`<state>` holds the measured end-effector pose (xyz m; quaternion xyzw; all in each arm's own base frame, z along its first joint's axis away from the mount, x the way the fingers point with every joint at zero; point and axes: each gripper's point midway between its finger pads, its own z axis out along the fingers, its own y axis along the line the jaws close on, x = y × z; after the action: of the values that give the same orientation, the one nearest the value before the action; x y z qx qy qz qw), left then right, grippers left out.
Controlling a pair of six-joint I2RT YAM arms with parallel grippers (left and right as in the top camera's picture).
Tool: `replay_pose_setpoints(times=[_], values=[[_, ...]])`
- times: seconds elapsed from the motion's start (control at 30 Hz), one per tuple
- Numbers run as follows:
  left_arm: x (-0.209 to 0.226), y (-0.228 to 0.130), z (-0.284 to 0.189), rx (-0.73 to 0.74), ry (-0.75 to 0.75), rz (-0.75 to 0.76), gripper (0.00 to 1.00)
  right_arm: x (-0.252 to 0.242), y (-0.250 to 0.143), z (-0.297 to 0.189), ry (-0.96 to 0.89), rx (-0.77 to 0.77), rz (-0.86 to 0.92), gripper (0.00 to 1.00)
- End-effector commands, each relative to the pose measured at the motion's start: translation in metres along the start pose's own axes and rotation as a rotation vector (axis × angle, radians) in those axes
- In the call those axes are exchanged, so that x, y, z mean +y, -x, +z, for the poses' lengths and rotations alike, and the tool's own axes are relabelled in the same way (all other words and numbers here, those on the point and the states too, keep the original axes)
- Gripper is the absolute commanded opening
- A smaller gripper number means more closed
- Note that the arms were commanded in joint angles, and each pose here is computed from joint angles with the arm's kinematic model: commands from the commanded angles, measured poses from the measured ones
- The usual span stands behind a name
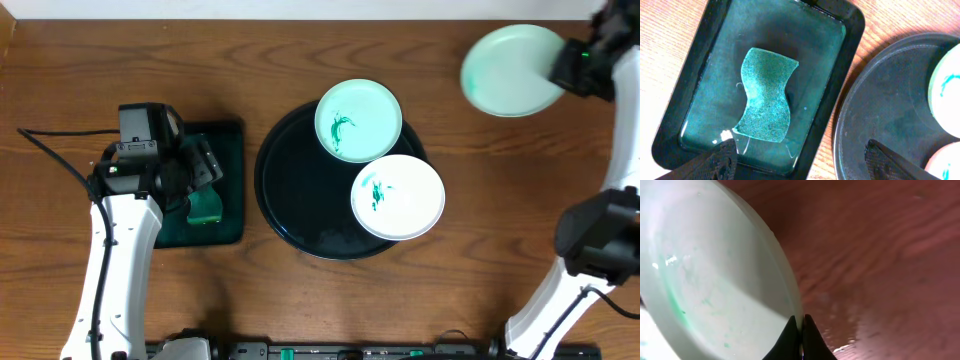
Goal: Clean dirty plates on tray and stack at the side
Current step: 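Place the plate on the table right of the tray and release, then reach the right gripper to the rim of the lower-right plate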
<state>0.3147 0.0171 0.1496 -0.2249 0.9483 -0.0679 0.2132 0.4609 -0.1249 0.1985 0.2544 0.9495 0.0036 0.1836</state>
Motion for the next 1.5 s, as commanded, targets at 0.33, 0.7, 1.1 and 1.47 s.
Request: replay_pose_setpoints(times=[0.33, 0.7, 1.1, 1.47], values=[[-0.003, 0.005, -0.004, -0.014, -0.008, -0.011, 0.82, -0.059, -0.036, 0.117, -0.069, 0.251, 0.110, 0.01], [-0.003, 0.005, -0.004, -0.014, -0.008, -0.011, 0.82, -0.068, -0.057, 0.153, -0.090, 0.347, 0.117, 0.27], [-0.003, 0.005, -0.004, -0.014, -0.008, -0.011, 0.82, 0.000, -0.019, 0.059, 0.060, 0.114, -0.158, 0.82], [-0.003, 0.005, -0.004, -0.014, -0.008, -0.011, 0.82, 0.100, -0.109, -0.023, 0.153, 0.257, -0.248, 0.72]])
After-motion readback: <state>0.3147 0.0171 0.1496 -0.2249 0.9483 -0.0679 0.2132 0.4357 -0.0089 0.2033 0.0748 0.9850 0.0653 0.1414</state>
